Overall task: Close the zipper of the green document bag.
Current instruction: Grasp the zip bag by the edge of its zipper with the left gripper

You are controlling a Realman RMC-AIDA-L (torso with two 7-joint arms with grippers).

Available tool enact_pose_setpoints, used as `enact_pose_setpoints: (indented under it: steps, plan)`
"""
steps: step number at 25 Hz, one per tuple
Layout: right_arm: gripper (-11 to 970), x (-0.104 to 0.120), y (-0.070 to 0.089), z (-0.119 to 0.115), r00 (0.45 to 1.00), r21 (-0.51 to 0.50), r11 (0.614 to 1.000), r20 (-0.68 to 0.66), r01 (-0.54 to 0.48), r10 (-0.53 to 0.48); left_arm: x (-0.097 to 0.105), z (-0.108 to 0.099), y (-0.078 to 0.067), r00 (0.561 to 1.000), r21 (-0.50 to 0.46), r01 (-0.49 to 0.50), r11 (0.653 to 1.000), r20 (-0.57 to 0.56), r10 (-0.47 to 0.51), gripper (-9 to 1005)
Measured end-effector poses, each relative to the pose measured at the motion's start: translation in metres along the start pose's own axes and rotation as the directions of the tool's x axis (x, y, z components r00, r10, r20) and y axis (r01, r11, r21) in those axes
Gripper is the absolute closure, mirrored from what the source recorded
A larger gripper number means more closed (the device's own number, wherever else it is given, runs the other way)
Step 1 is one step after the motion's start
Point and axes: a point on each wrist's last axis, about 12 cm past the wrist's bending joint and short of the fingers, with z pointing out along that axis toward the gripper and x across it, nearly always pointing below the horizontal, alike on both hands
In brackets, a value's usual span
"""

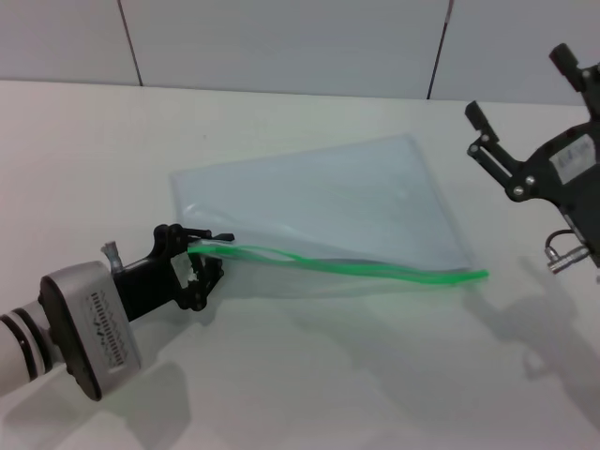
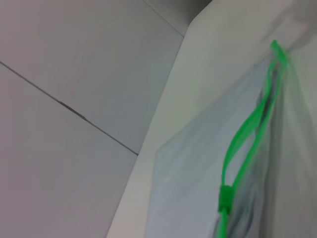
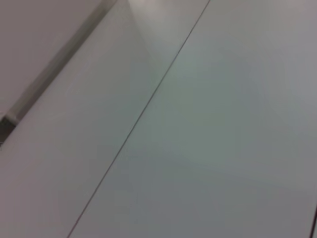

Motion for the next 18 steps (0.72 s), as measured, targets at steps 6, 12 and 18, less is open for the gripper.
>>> enact_pose_setpoints:
  steps: [6, 12, 18]
  plan:
    - [96, 0.003, 0.010, 0.011, 1.000, -0.102, 0.995, -0.013, -0.009, 0.008, 0.000, 0.000, 0.000, 1.000, -0.001, -0.008, 1.000, 0.001, 0.008, 907]
    - [97, 0.006, 0.028, 0.030, 1.000, -0.310, 0.951, -0.017, 0.001, -0.006, -0.002, 0.002, 0.000, 0.998, -0.001, -0.055, 0.998, 0.009, 0.055, 912]
    - [98, 0.008, 0.051, 0.046, 0.998, -0.535, 0.843, 0.003, 0.052, -0.060, -0.006, 0.006, 0.002, 0.994, -0.014, -0.106, 0.994, 0.029, 0.107, 920]
